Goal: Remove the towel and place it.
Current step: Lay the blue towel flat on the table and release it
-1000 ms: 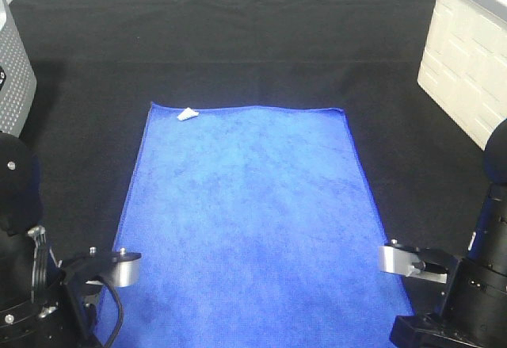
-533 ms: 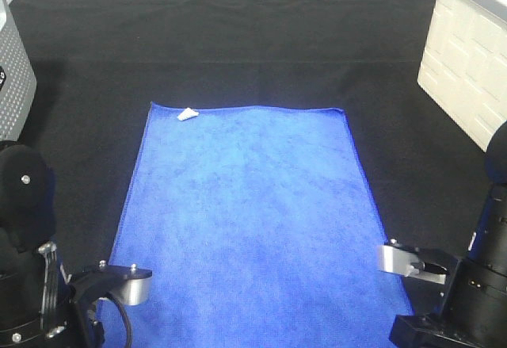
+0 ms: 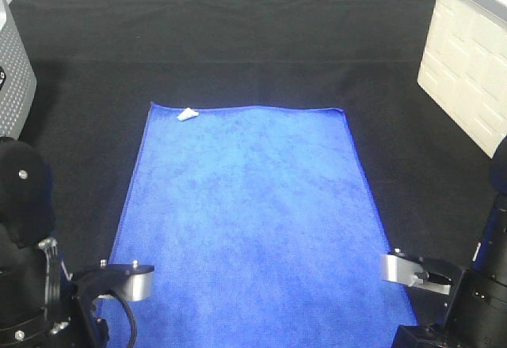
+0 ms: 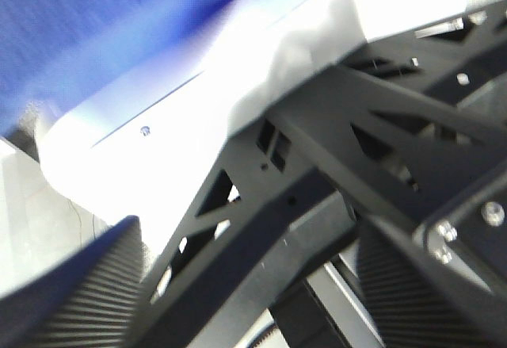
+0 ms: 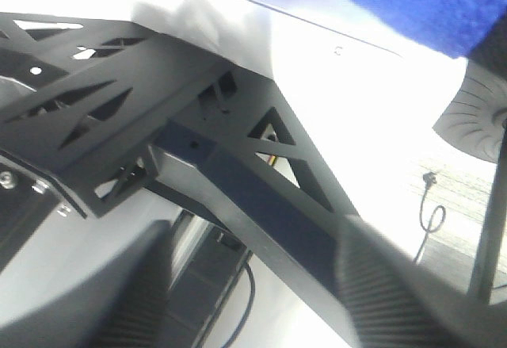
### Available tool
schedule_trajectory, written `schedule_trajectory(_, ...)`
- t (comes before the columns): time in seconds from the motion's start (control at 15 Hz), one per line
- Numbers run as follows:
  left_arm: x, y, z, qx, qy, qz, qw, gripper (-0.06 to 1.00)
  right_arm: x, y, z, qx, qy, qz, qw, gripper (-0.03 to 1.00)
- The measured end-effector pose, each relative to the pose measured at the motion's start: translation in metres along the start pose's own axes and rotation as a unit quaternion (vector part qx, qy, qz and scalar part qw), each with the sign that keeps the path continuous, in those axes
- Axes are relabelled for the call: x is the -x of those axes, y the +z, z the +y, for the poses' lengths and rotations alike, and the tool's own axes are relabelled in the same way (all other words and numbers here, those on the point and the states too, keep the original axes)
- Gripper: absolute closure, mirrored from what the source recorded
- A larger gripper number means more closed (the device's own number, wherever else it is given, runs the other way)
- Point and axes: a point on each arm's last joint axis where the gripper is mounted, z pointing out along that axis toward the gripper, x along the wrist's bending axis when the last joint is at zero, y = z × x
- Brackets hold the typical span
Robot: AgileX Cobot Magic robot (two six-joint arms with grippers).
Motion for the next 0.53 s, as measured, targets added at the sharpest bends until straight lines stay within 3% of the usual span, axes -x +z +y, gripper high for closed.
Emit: schedule_trajectory(0.53, 0.009, -0.014, -0.011, 0.0, 0.002, -0.011, 1.0, 0.19, -0.003, 0.0, -0.003, -0.018, 0.004, 0.014, 1.0, 0.29)
